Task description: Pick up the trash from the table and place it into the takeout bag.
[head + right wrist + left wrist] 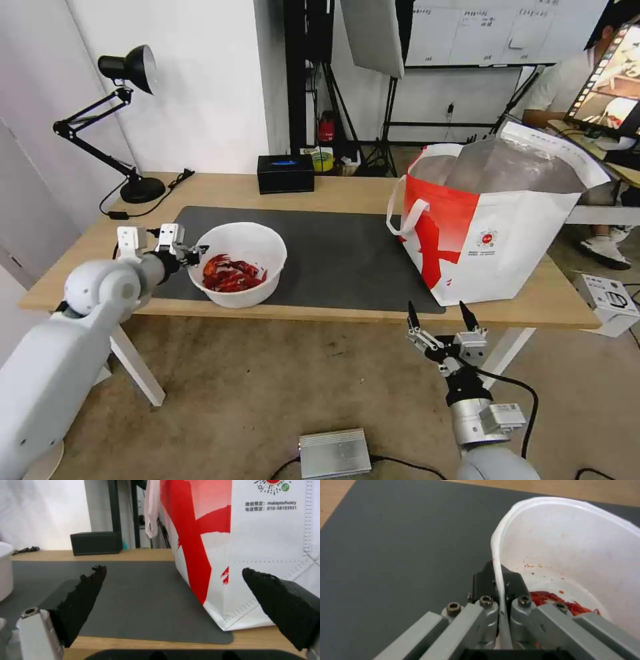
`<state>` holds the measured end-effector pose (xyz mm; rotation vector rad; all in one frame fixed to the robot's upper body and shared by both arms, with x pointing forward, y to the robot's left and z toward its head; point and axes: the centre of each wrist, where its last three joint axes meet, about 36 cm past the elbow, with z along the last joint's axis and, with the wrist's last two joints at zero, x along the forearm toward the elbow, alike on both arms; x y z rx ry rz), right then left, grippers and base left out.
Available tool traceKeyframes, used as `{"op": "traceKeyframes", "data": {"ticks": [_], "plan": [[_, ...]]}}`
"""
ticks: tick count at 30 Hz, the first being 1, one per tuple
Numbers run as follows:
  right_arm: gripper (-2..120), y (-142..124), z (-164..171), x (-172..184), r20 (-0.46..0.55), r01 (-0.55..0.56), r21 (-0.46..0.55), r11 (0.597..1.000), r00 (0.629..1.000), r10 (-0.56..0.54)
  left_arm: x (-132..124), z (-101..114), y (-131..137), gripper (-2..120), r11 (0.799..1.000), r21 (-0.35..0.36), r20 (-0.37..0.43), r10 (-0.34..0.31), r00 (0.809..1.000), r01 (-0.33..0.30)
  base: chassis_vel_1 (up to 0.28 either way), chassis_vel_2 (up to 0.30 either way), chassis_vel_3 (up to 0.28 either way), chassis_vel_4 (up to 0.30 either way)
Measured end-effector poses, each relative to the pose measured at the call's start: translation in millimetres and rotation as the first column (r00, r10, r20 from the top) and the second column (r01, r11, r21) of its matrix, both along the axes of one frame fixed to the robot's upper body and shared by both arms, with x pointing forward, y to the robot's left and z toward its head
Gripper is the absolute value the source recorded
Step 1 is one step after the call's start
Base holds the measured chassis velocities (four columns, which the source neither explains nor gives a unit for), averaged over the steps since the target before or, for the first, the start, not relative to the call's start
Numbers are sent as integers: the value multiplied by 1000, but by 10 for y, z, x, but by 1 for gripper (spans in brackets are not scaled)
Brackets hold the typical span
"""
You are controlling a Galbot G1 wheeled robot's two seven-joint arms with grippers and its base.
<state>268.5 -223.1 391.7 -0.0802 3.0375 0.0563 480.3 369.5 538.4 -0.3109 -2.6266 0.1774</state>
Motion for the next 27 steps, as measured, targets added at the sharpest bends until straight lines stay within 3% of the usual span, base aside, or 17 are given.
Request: {"op": "traceKeyframes", "data": {"ticks": [9,17,27], "plan": [[100,0,0,0,0,0,0,1000,1000,0,-366,189,-98,0,994,-103,30,-29,999,32,0,0,0,0],[100,0,0,0,0,0,0,1000,1000,0,-526,255,-236,0,987,-144,45,-66,997,72,0,0,0,0],[100,0,0,0,0,0,0,1000,1000,0,-642,312,-657,0,963,-197,96,-170,981,186,0,0,0,0]]}}
